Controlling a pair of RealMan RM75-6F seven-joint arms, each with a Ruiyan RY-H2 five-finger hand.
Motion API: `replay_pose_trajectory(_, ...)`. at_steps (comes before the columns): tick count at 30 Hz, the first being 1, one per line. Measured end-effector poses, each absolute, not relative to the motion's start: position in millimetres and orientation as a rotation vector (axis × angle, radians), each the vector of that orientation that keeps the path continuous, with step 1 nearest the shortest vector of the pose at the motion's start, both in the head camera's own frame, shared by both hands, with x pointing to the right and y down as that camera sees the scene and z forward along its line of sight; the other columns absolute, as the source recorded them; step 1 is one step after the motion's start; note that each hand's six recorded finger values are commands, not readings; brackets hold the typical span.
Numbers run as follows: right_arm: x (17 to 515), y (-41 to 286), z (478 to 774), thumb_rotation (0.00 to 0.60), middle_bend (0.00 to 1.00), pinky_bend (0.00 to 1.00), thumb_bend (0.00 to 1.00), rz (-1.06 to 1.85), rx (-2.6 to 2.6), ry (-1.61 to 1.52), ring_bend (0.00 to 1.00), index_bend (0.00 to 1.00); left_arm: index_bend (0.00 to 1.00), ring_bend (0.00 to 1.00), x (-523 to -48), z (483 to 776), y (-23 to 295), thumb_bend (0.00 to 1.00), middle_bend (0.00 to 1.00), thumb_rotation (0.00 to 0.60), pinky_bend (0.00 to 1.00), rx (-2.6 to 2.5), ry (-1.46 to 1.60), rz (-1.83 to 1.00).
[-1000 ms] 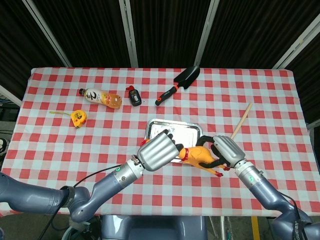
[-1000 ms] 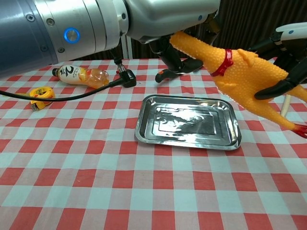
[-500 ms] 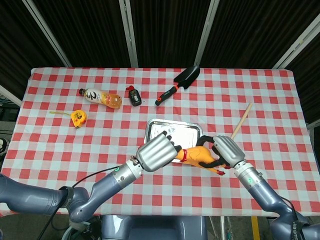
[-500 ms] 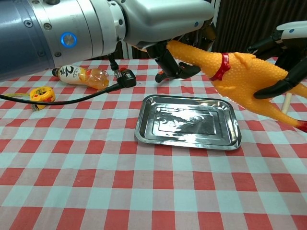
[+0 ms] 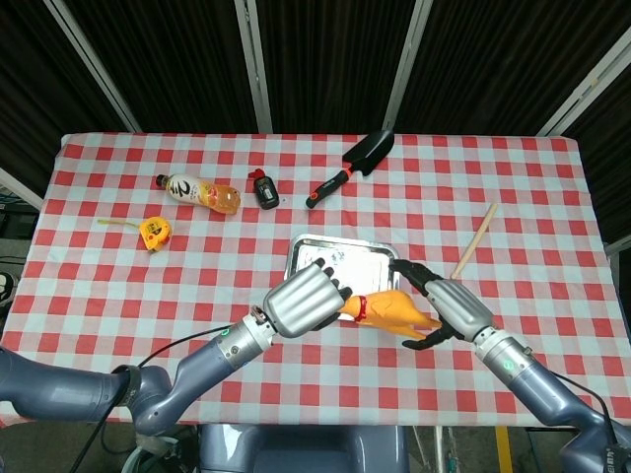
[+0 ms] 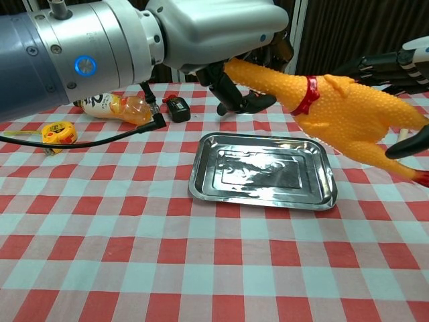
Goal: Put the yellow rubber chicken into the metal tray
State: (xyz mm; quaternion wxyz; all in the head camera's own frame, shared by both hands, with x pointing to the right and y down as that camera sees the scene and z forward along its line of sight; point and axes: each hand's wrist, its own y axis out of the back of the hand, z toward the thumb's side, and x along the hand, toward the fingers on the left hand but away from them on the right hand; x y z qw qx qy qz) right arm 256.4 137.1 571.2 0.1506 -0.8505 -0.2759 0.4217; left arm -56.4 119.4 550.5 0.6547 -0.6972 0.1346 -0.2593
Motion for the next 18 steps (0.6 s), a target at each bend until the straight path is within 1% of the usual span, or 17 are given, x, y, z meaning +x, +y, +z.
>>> replay_pose_trajectory(10, 281, 143, 564, 0.600, 0.00, 0.09, 0.05, 1.227, -2.375, -0.756, 0.00, 0.00, 0.63, 0.63, -67, 558, 125, 0.68, 0.71, 0.600, 0.65, -1.624, 0.351, -0.548)
replay_pose_trajectory(15, 302, 143, 556, 0.600, 0.00, 0.09, 0.05, 1.232, -2.318, -0.834, 0.00, 0.00, 0.63, 0.63, -79, 568, 126, 0.68, 0.71, 0.600, 0.65, -1.650, 0.374, -0.536)
replay_pose_trajectory(18, 315, 140, 550, 0.600, 0.00, 0.09, 0.05, 1.217, -2.296, -0.913, 0.00, 0.00, 0.63, 0.63, -88, 580, 124, 0.68, 0.71, 0.600, 0.65, -1.672, 0.383, -0.552)
